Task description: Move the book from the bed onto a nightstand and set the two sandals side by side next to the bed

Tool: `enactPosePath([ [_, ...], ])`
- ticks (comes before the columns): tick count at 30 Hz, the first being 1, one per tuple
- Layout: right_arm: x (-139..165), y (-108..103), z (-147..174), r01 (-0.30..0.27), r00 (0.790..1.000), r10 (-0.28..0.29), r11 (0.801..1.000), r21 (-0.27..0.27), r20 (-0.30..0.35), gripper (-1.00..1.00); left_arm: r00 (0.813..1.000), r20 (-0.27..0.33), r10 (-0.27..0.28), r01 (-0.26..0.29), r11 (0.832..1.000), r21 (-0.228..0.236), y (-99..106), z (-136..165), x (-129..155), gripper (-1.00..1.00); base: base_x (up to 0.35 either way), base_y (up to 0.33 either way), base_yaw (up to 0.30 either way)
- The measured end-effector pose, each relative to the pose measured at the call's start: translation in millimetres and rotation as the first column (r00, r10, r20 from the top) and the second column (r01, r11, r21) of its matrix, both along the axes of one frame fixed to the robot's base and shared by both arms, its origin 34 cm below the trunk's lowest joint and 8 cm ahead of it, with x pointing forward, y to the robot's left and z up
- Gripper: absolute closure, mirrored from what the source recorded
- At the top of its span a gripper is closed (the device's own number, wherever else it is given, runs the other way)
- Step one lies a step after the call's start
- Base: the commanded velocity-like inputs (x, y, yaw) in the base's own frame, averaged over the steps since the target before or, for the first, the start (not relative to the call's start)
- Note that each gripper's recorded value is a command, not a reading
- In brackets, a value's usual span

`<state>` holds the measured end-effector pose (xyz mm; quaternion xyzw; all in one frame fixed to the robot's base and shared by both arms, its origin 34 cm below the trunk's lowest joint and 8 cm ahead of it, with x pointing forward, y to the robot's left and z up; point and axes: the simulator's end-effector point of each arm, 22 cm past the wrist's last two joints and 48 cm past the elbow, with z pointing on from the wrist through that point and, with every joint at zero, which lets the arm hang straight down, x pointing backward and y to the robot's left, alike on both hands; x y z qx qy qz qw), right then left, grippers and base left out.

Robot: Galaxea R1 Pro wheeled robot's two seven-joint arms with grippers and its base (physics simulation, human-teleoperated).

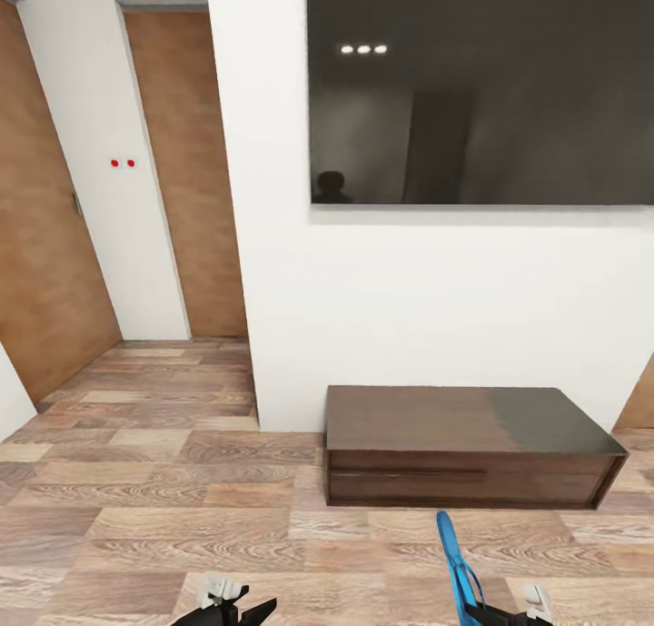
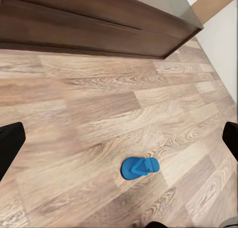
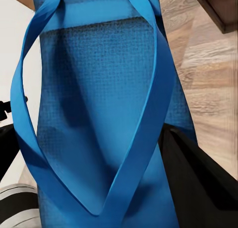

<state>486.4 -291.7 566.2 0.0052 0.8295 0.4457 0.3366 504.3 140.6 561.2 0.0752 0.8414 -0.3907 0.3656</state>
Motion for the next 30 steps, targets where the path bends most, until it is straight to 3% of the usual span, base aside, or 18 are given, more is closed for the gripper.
enactPosePath([
  [30, -0.1, 0.0, 0.0, 0.000, 1.000, 0.000, 1.000, 0.000, 0.000, 1.00, 1.000, 0.000, 0.000, 0.000, 1.000, 0.000, 0.0, 0.0, 0.0, -1.00, 0.000, 0.000, -0.263],
])
